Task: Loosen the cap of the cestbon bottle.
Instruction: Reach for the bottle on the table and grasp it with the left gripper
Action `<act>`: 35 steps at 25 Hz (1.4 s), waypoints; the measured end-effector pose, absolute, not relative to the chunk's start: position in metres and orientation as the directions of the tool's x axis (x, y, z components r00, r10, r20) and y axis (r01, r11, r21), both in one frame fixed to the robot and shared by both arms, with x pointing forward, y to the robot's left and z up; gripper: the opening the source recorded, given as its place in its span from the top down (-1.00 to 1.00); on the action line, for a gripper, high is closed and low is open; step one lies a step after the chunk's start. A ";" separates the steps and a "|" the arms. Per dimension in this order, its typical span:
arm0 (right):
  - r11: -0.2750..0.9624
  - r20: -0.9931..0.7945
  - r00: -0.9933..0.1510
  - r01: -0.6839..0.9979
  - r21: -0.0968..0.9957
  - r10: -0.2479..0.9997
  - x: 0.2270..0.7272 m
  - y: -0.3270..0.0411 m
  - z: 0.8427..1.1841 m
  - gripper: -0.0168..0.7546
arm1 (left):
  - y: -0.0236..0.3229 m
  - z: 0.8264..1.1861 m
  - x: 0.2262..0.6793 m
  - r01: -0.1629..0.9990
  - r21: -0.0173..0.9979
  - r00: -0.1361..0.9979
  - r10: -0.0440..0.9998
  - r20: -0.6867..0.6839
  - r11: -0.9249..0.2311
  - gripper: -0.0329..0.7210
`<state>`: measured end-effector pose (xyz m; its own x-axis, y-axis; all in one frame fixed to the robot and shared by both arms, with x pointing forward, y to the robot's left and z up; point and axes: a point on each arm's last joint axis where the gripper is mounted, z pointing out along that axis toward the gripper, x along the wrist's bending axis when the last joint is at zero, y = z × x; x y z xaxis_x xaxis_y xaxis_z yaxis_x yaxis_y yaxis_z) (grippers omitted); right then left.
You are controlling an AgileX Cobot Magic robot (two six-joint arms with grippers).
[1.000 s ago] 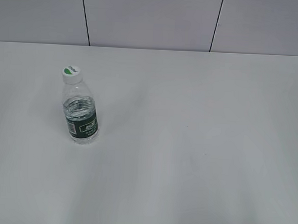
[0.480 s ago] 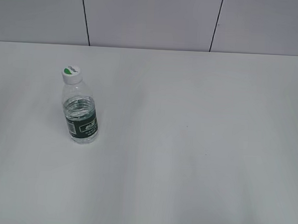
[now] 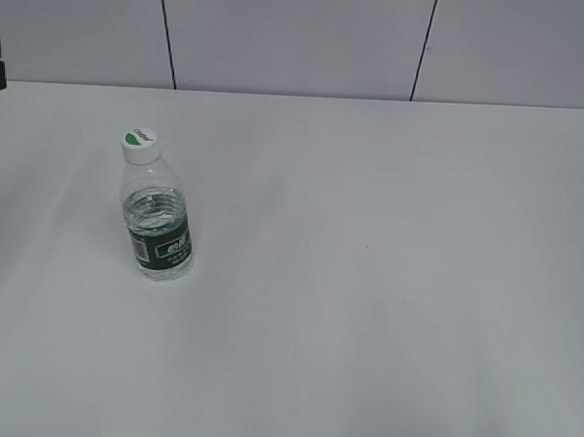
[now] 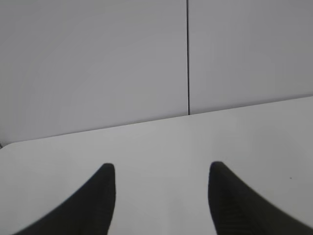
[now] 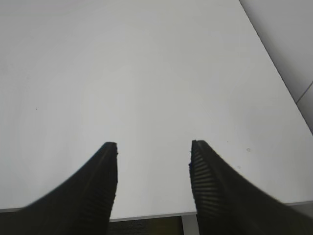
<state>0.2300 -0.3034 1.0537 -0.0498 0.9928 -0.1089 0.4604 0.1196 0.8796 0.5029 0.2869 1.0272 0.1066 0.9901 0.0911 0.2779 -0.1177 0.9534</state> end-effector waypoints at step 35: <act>0.121 -0.111 -0.049 0.460 0.879 0.993 0.230 -0.304 1.054 -0.01 | 0.363 0.913 0.568 0.310 0.943 0.368 0.930 -0.005 -0.117 -0.10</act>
